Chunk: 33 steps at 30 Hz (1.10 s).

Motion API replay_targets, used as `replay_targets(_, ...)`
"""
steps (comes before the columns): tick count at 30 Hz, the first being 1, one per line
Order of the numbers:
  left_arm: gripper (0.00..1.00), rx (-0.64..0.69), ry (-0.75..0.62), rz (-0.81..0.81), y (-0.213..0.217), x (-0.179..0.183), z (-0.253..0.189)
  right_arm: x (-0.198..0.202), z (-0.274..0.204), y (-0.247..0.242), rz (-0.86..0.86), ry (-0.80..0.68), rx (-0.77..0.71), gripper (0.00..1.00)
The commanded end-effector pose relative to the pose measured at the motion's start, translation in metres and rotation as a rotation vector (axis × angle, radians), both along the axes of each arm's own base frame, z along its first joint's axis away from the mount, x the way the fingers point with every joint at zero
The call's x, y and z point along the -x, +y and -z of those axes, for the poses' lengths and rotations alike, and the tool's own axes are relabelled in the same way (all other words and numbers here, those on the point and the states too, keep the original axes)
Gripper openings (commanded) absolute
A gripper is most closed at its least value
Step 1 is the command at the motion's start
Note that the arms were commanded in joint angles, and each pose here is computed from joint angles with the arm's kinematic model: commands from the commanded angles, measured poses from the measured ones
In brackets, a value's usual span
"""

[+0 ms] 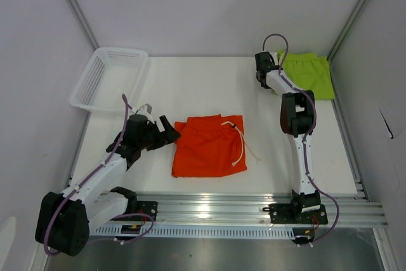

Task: Fold and stack the shorts
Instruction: Neatly place the folded shorts to the corner

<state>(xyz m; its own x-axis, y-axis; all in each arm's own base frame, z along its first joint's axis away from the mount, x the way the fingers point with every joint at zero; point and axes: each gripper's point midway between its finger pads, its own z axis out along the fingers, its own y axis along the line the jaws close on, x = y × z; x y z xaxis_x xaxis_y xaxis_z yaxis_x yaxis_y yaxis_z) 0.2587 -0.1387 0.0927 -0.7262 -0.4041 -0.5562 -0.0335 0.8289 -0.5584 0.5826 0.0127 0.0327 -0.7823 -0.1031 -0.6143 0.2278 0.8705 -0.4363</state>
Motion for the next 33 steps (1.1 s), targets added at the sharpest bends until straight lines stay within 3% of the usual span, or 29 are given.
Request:
replay_targets(1,0.99,0.001,-0.062,0.018,-0.002,-0.009,-0.019,0.003,-0.009,0.016,-0.044,-0.003,-0.017,0.00)
replay_targets(12,0.99,0.007,-0.049,0.028,-0.003,-0.003,-0.016,0.087,-0.012,0.099,-0.244,0.112,-0.120,0.00)
replay_targets(19,0.99,0.007,-0.035,0.028,-0.002,0.001,-0.010,0.144,0.003,0.177,-0.393,0.223,-0.220,0.00)
replay_targets(23,0.99,0.005,-0.029,0.028,-0.002,0.002,-0.006,0.154,-0.002,0.204,-0.456,0.230,-0.263,0.02)
replay_targets(25,0.99,0.007,-0.024,0.030,-0.002,0.003,-0.004,0.154,-0.010,0.210,-0.455,0.220,-0.319,0.37)
replay_targets(27,0.99,0.006,-0.017,0.029,-0.002,0.004,0.000,0.153,-0.028,0.210,-0.452,0.179,-0.361,0.59)
replay_targets(33,0.99,0.000,-0.011,0.030,-0.002,0.003,0.008,0.166,-0.068,0.201,-0.445,0.099,-0.507,0.77)
